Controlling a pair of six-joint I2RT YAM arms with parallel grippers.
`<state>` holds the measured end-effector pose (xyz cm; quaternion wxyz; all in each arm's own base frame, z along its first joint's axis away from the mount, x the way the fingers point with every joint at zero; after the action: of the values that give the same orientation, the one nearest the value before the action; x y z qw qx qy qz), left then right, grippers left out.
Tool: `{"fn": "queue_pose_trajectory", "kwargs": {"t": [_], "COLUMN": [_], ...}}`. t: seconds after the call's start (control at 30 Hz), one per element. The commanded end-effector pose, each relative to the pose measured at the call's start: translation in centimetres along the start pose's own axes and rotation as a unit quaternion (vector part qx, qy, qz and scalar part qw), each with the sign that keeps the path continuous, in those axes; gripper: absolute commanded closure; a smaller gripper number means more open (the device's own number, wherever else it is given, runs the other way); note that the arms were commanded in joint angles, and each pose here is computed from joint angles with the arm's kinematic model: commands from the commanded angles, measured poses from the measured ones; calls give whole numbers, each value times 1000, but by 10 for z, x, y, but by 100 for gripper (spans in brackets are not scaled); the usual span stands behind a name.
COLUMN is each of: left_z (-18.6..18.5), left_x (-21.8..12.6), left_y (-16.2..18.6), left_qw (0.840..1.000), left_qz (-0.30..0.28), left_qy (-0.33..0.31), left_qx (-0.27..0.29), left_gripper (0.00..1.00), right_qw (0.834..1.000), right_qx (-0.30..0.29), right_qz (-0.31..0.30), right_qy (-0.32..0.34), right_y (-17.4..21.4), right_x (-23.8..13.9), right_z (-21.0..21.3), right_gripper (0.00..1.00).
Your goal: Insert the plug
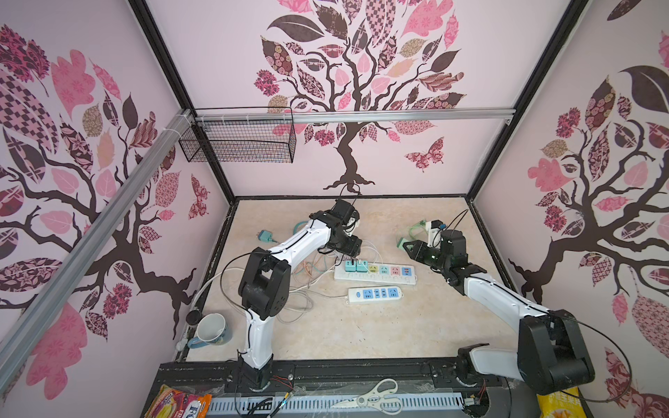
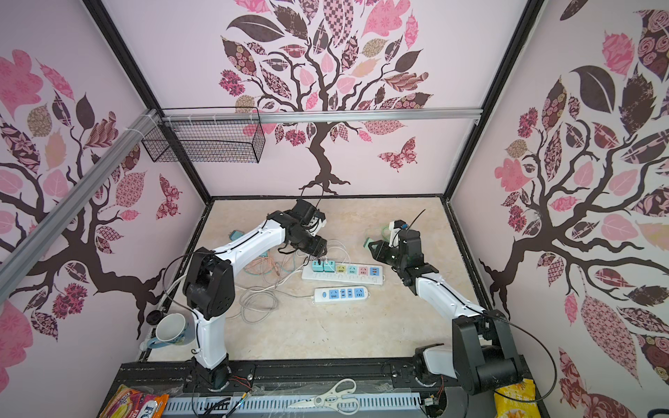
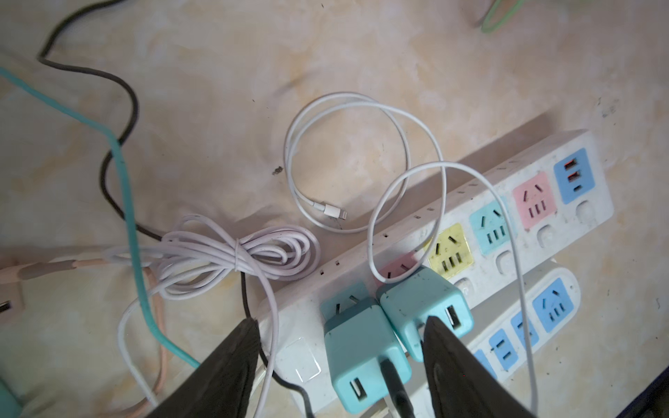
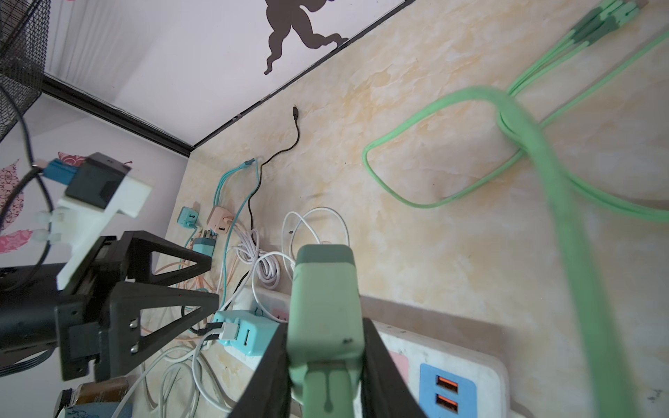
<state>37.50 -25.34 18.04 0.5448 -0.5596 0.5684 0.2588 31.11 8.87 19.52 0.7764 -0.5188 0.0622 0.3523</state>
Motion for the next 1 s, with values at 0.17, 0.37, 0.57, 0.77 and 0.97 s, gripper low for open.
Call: {"fn": "queue_pose_trajectory", "kwargs": {"t": [0.17,0.37,0.57,0.77,0.97], "left_z": [-9,-12,-7,9,14], "left_x": [14,39,64,73,23], "left_y": [-27,-41,-45,-60,-73], "left_qw": [999,999,998,998,993], "left_qz": [5,18,34,-20,-113], "left_qy": [18,30,15,-46,-39], "left_qx": [29,38,44,25,-7], "left_gripper": [31,33,34,67,95], "right_qw": [1000,1000,1000,1000,999], "right_qx": [-17,-20,-20,-19,-36], "right_qz": [-21,-22,-19,-18,2], "right_qy": [5,9,10,7,-9], "right_y": [-13,-14,-14,-15,-11], "right_x": [-12,-13,-12,-13,-10], "right_z": [6,6,6,7,9], "right_gripper": [100,100,100,100,100]}}
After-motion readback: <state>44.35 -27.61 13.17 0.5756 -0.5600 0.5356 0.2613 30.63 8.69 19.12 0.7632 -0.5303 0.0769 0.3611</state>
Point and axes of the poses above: each gripper's point midway between its finger pads, its own x axis out along the fingers, its own z axis along the line the jaws close on, y = z × x, the point moved 8 cm from there along -x, back along the fingers, and after that the axes turned 14 degrees about -x, right-handed, at the moved point
